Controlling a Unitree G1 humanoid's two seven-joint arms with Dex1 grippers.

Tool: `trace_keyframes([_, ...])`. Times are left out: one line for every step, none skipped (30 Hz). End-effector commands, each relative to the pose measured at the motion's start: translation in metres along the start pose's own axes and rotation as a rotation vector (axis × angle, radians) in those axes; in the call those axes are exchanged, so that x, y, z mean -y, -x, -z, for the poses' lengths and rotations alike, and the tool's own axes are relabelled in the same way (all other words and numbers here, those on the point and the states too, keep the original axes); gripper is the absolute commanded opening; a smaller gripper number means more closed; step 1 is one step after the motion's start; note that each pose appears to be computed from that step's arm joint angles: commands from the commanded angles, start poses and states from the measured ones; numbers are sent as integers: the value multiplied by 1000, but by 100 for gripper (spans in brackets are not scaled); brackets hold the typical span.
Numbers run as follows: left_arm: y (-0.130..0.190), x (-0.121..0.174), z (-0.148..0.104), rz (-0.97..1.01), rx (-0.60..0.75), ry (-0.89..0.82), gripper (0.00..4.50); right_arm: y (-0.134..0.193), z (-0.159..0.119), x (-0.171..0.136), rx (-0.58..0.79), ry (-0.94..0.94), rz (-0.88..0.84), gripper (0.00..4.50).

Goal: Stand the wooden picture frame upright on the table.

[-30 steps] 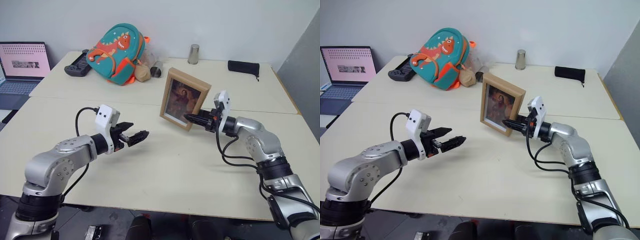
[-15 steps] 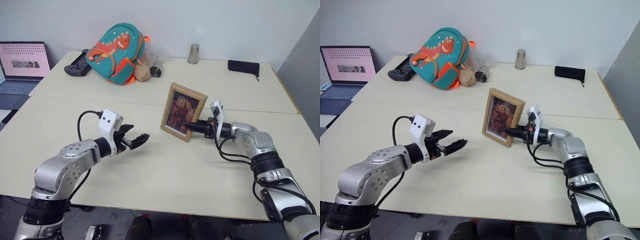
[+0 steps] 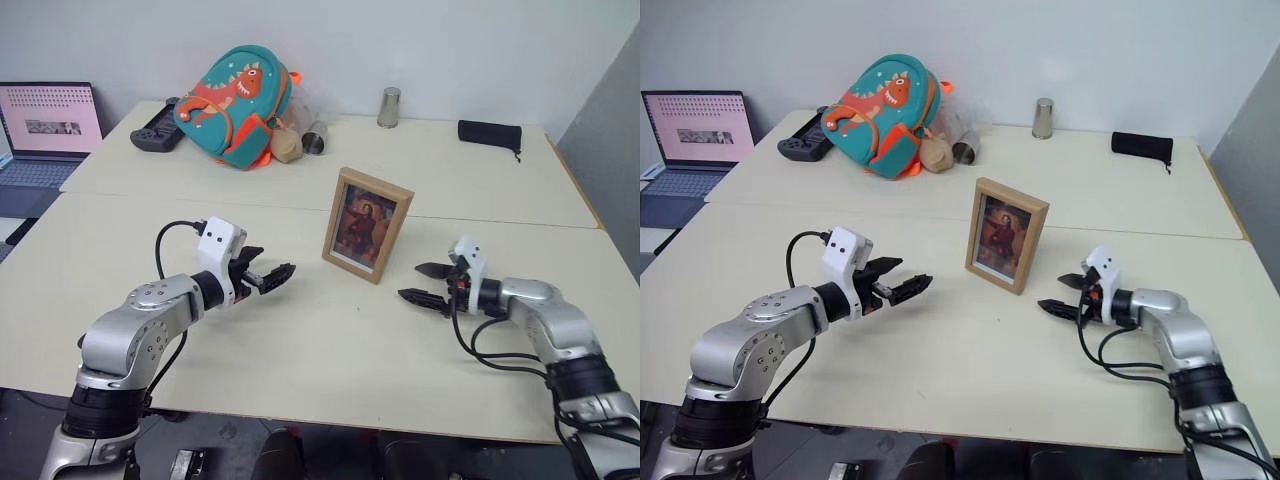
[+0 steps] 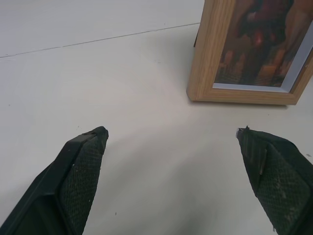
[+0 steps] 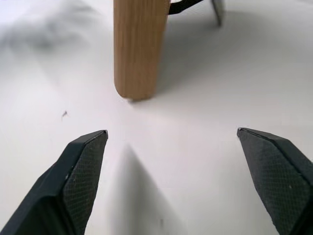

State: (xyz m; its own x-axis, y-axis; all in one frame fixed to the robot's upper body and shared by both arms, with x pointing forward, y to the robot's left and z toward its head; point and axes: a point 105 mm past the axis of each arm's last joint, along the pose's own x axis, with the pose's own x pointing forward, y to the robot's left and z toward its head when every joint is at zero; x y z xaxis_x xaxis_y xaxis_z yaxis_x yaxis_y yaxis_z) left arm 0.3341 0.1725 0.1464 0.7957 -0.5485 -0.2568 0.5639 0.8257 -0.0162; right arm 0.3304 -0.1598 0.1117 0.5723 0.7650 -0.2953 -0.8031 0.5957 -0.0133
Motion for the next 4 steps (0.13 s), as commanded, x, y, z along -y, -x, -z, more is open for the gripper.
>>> trace_keyframes([0,-11,-18,-38,63,-3,450,28,-49,-12,145,40,93,449])
trace_keyframes([-1,-11,-19,-26,65,4,450,32,-57,-18,172,29,107,449])
trace_keyframes([-1,-10,-20,-17,65,7,450,34,-61,-22,185,20,115,449])
trace_keyframes([-2,-8,-20,5,61,-12,450,34,-63,-27,191,15,121,449])
